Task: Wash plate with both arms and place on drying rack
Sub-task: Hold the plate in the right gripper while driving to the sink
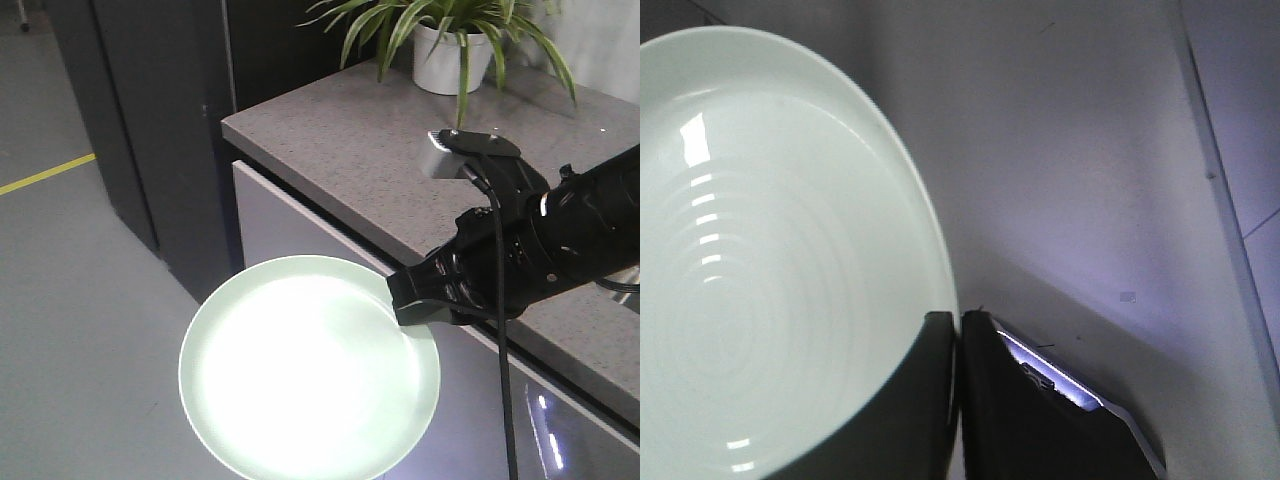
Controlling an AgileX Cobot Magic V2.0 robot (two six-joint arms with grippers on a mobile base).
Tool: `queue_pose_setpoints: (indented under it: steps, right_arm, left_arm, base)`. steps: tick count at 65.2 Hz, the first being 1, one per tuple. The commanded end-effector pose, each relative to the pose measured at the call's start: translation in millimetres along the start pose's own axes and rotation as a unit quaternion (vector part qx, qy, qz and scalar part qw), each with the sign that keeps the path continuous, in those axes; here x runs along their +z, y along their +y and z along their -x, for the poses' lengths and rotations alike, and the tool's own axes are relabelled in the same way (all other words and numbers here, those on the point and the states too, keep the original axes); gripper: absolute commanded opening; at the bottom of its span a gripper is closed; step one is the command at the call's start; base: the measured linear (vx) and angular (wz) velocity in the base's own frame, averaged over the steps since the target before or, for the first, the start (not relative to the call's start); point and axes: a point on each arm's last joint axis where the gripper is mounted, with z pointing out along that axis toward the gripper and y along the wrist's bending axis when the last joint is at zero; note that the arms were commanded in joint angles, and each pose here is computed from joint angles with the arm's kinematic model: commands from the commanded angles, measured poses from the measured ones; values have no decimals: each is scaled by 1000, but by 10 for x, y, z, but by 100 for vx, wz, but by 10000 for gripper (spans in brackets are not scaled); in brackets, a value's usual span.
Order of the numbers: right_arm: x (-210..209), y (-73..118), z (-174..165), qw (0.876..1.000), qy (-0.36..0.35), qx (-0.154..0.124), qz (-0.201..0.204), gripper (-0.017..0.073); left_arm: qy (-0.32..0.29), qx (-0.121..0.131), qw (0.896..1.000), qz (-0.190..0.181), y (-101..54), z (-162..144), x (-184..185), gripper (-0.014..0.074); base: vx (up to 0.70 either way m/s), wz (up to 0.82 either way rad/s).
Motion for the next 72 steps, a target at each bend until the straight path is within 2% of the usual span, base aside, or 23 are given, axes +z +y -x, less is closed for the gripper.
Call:
queue_pose_setpoints:
  steps: [1,72]
  right_arm:
    - [-147,86,56,999,-43,-6,13,-8]
    - [-147,86,56,999,-43,-6,13,-8]
  left_arm:
    - [-54,-5,998,-6,-11,148,-24,-6]
    - [-54,-5,998,-6,-11,148,-24,-6]
  base:
    - [12,-45]
    - [6,-40]
